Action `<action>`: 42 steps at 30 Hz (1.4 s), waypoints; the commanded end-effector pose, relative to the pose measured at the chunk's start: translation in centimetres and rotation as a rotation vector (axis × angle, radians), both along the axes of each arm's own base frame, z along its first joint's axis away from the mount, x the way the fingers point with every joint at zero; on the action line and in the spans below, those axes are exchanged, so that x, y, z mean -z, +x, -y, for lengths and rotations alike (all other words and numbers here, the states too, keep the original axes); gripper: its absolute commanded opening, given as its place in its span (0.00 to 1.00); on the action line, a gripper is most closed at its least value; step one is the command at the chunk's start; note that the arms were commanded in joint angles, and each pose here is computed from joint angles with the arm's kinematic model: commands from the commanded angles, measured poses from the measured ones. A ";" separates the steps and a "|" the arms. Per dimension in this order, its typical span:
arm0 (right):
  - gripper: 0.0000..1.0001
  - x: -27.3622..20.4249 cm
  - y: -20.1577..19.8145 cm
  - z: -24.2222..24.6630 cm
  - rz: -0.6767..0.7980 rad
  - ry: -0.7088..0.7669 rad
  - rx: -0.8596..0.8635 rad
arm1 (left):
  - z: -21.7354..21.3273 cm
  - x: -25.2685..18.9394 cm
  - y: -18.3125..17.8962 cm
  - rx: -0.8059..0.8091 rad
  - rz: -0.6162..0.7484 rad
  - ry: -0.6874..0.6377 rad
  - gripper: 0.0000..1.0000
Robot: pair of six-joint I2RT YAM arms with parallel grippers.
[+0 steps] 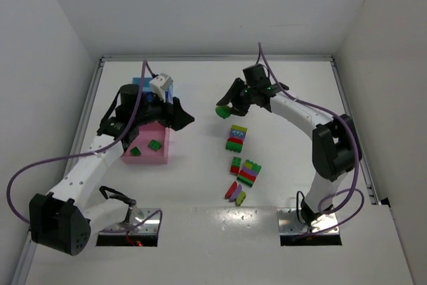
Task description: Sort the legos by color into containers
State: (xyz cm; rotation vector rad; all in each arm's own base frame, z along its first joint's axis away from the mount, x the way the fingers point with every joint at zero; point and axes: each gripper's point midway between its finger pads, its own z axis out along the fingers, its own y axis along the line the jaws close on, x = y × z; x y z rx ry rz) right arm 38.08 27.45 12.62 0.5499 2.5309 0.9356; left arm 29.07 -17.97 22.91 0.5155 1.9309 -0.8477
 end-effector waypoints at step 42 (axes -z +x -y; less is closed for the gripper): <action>0.00 -4.6 2.6 -3.7 -0.010 0.113 0.087 | 9.2 -0.5 8.4 -0.165 -0.106 -0.147 0.83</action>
